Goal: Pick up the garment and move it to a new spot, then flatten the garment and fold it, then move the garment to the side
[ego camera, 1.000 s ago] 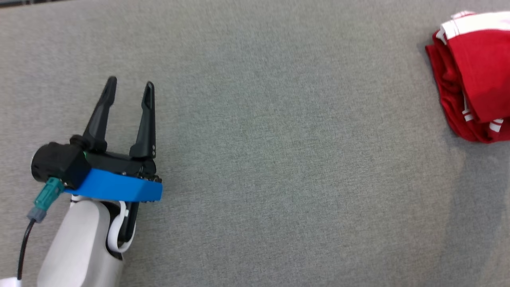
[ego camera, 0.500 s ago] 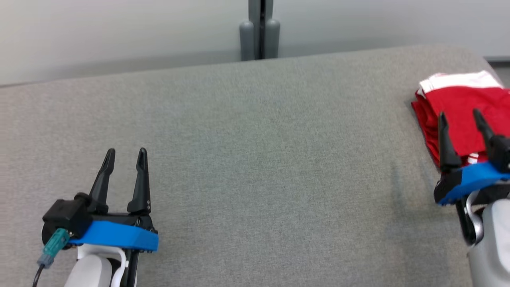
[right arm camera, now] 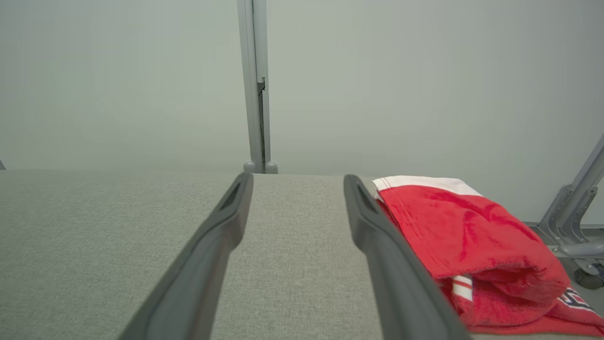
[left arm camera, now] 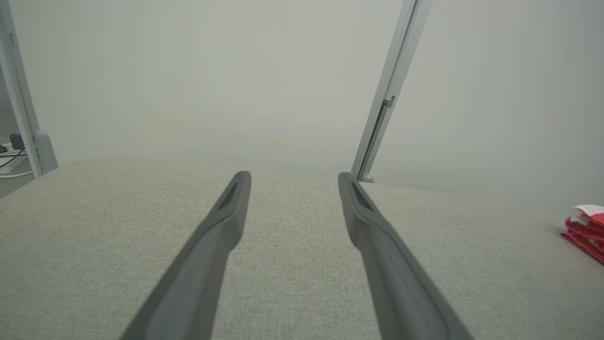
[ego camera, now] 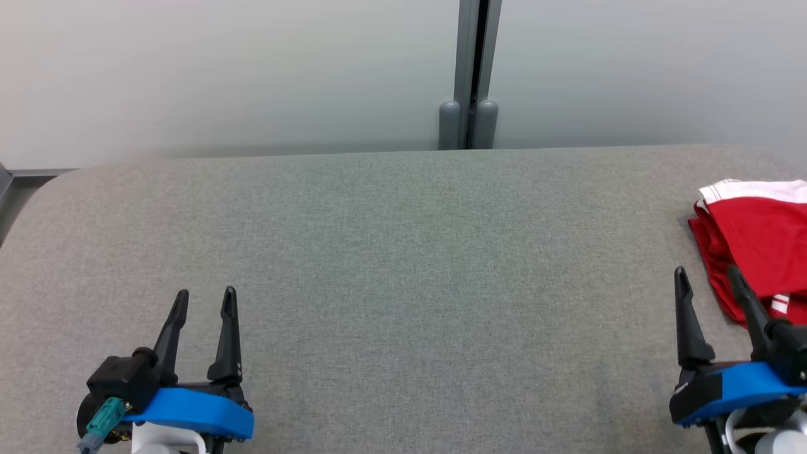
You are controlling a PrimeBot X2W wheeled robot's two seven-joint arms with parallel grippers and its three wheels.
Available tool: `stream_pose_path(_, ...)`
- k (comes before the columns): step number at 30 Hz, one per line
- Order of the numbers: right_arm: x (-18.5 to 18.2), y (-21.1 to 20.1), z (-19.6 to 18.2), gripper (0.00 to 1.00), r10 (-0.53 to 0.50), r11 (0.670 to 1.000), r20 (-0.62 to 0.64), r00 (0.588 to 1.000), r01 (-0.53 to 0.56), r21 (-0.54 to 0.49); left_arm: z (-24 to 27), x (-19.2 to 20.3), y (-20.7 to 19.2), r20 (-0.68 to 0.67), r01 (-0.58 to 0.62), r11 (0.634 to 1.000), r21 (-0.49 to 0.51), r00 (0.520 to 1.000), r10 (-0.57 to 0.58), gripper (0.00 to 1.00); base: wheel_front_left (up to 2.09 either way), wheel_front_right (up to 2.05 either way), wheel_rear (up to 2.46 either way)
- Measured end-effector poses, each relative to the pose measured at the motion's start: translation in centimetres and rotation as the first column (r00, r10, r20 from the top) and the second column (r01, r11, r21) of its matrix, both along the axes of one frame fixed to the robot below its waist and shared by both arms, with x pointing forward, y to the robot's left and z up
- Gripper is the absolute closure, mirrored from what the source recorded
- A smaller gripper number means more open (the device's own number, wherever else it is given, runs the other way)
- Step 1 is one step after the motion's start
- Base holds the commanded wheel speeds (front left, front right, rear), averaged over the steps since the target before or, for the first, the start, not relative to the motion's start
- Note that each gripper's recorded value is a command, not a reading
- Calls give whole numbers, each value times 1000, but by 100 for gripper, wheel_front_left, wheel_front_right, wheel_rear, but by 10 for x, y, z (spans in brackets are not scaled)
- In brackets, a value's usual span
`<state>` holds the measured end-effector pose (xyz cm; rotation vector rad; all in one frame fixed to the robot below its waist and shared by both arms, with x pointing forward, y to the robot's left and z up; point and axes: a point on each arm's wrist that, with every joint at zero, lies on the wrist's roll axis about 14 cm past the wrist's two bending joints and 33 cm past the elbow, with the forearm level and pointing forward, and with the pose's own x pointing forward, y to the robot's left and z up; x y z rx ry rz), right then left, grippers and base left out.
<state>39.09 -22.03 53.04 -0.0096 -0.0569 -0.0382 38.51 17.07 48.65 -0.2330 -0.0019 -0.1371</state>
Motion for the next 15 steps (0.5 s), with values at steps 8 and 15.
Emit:
stream_pose_path(8,-16,12,-13,0,28,999,-33,999,-27,44,-5,-16,8,-19,-11,1000,17,1000,12,0,0,0,0)
stream_pose_path(15,-23,21,-25,0,52,995,-53,997,-47,87,-12,-23,16,-40,-40,999,8,998,40,0,0,0,0)
